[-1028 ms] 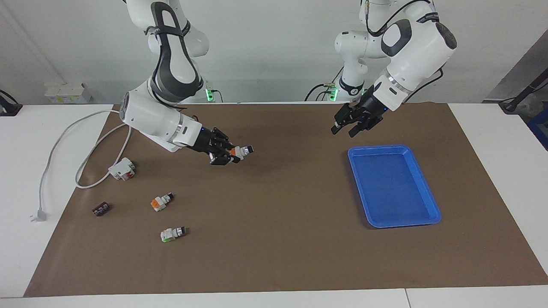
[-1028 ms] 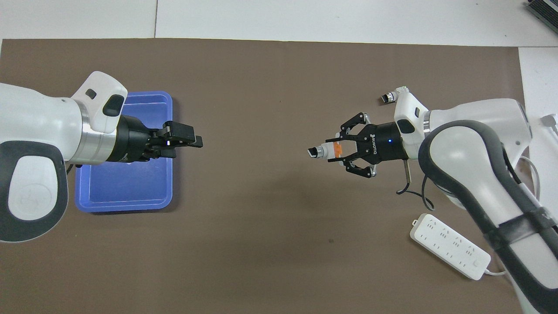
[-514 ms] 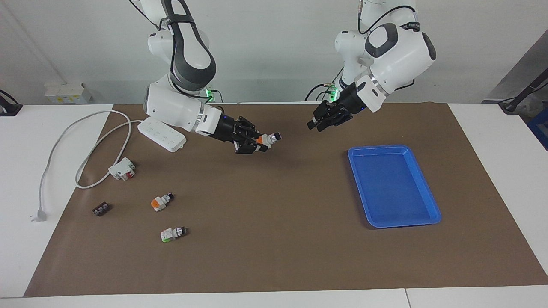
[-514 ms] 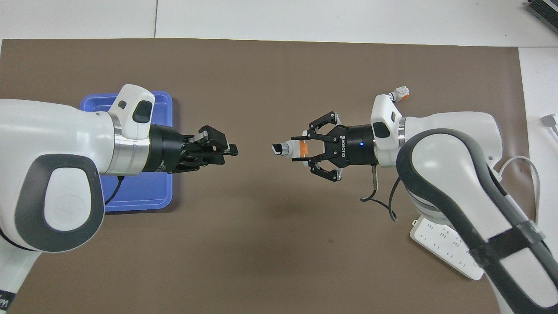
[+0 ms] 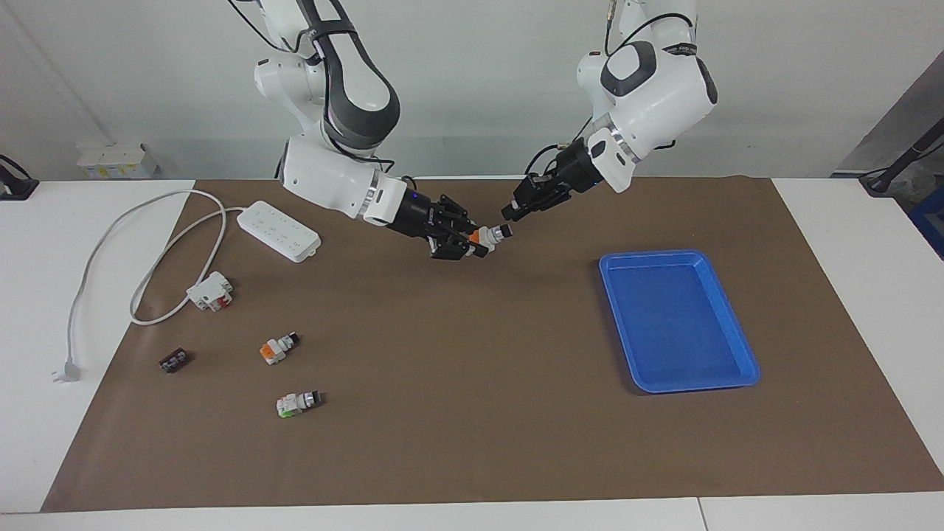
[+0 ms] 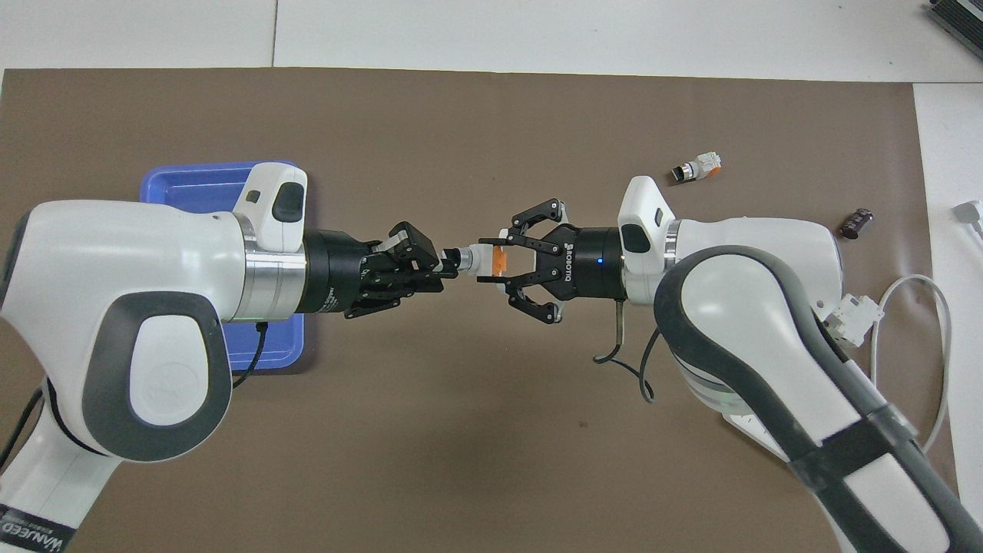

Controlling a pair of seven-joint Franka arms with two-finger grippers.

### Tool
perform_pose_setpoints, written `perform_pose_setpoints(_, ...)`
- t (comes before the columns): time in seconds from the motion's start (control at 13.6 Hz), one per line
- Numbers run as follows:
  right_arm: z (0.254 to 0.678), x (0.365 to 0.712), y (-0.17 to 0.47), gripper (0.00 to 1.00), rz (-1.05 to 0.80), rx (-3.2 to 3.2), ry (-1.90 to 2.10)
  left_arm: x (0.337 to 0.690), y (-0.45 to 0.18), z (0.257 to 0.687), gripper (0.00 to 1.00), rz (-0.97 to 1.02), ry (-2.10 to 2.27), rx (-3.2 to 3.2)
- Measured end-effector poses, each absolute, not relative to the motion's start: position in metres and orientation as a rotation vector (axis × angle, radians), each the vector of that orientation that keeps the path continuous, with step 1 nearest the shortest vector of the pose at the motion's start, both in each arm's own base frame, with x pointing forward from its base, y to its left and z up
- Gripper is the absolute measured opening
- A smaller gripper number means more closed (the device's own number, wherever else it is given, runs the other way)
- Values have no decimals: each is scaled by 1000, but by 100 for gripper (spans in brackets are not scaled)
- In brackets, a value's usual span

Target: Turn and place switch with both arms

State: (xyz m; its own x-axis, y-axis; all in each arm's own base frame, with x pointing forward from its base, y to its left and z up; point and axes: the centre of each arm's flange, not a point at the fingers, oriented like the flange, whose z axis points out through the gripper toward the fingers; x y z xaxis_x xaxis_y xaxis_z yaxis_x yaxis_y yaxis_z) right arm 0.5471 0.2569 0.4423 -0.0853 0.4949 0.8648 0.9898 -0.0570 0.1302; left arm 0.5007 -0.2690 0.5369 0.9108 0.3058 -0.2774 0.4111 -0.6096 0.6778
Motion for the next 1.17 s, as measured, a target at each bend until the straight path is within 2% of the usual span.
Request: perform_pose_setpoints(1.17, 454, 540, 251, 41, -1096, -1602, -1623, 514, -260, 532, 29, -147, 596, 2194)
